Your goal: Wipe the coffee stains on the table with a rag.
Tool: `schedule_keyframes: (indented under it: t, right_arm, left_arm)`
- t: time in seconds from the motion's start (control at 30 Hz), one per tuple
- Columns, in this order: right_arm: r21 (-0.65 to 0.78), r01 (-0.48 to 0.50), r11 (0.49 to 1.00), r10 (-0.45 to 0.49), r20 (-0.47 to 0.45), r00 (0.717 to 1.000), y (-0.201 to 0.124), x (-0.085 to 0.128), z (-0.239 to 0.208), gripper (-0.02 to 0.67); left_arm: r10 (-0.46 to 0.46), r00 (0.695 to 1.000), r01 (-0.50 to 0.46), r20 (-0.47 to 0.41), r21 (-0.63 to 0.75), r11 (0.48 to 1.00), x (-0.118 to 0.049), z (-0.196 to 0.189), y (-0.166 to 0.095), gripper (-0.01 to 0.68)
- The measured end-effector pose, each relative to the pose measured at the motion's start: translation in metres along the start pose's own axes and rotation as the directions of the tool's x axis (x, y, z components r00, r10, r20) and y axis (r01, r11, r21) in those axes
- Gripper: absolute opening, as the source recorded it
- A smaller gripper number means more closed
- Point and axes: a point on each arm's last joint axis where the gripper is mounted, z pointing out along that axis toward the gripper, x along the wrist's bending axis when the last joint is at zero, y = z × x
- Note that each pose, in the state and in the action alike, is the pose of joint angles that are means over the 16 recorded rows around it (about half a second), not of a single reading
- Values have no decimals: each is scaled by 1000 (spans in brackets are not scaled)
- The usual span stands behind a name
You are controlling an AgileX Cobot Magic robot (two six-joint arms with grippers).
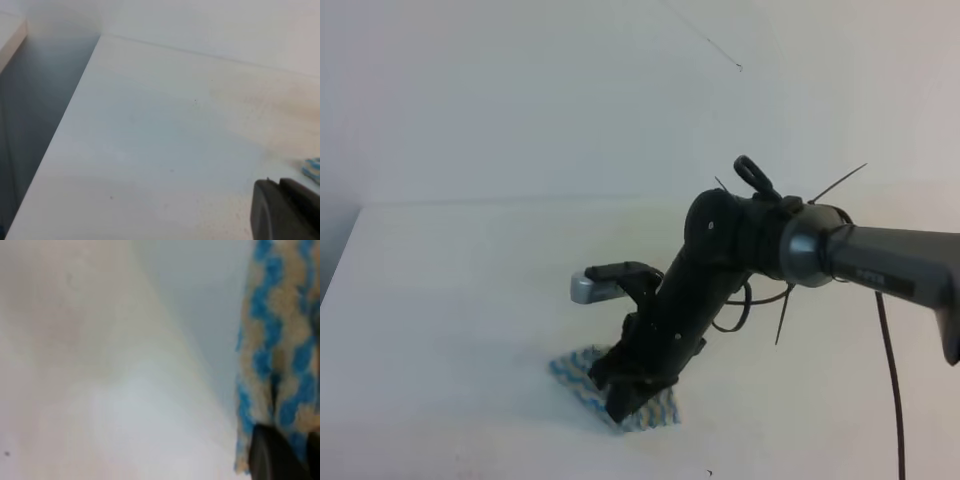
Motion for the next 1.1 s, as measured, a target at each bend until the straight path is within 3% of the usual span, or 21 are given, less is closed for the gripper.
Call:
schedule_keyframes:
  t: [0.5,0.83,1.1]
  right_arm:
    - [32,-149,988,142,157,977,-5,-55,-17,28]
    - [-113,-220,969,240,212,947,-16,-89,-65,26]
    - [-244,-218,945,281,260,924,-44,-102,-107,24]
  left_arm:
    - [0,1000,0,0,0,1000,0,0,-1,-1]
    - [0,1000,0,0,0,1000,0,0,0,-1]
    - [0,1000,0,2,-5,1000,-1,-1,2,-1]
